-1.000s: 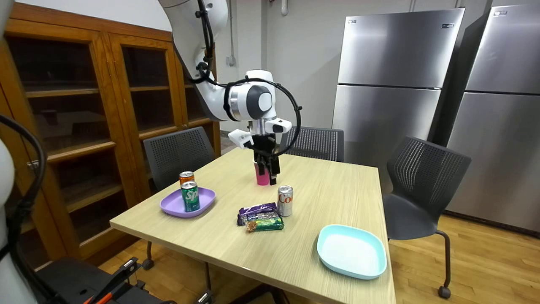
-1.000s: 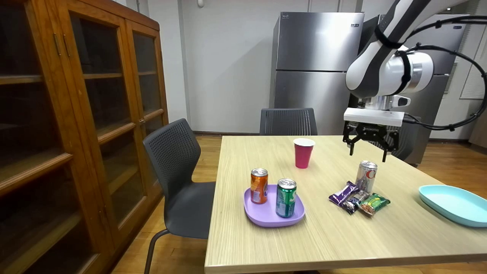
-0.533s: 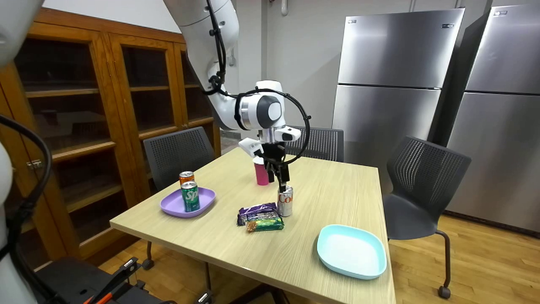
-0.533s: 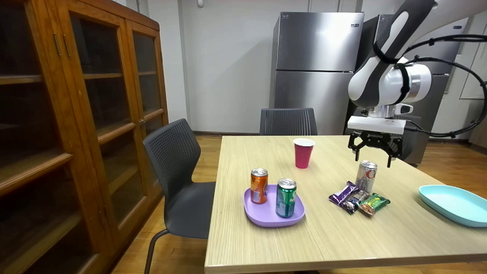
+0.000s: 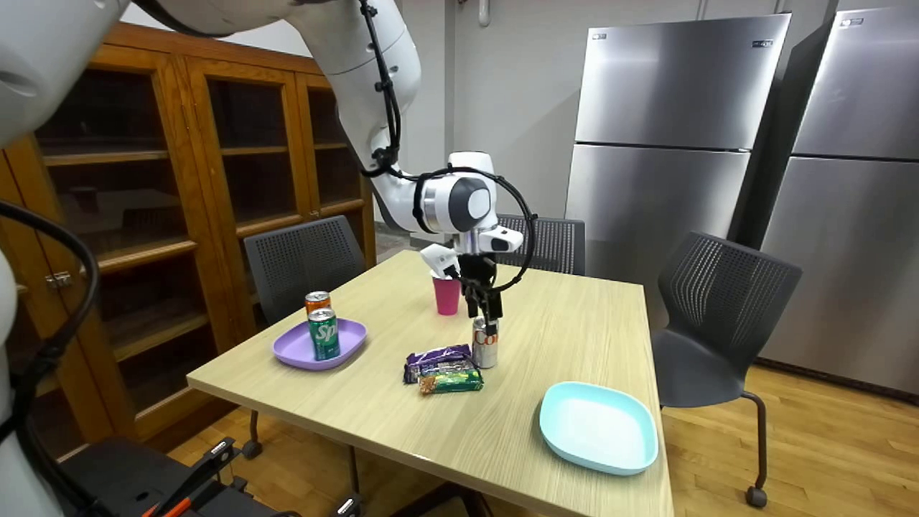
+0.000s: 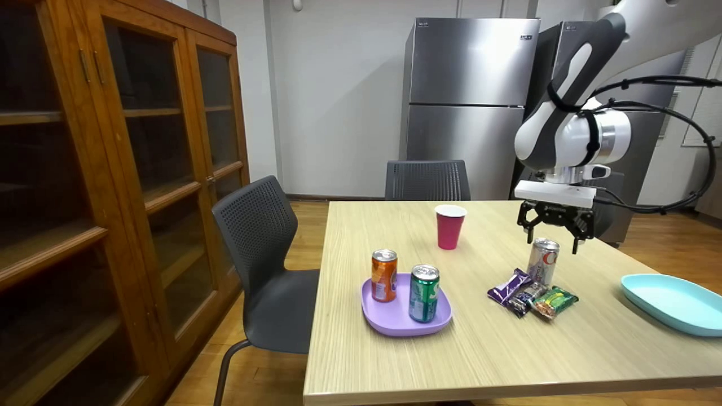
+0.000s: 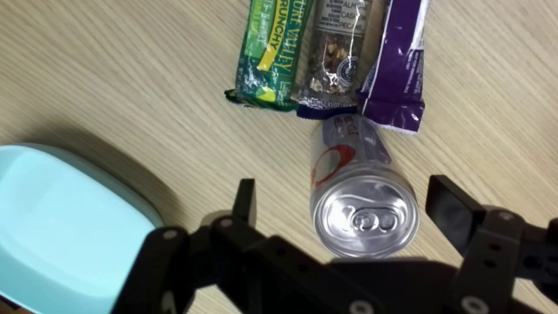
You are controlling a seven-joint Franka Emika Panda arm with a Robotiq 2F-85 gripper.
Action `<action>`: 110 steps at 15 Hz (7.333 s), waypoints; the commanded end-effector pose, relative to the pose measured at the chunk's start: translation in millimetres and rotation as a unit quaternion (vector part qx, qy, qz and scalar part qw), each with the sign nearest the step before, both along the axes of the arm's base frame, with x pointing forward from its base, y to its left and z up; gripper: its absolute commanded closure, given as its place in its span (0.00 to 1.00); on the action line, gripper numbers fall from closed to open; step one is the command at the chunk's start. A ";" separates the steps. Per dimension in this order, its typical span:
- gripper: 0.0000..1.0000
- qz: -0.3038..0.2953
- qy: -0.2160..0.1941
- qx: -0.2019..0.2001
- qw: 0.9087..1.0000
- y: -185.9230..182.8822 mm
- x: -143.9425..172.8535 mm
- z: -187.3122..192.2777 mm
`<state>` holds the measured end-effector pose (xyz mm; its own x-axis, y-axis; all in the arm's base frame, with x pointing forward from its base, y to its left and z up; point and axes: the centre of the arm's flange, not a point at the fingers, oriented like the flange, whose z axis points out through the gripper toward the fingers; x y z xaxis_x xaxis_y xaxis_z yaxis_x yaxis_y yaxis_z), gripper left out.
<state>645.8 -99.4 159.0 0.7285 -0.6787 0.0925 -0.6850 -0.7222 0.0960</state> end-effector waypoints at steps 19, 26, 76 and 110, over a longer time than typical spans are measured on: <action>0.61 -0.011 -0.011 -0.003 1.000 -12.1 23.9 7.9; 0.61 -0.024 -0.027 -0.012 0.999 -27.1 3.4 41.4; 0.61 0.224 0.005 0.018 0.974 296.4 -20.6 37.0; 0.00 0.236 0.019 0.020 0.971 319.8 -17.3 19.8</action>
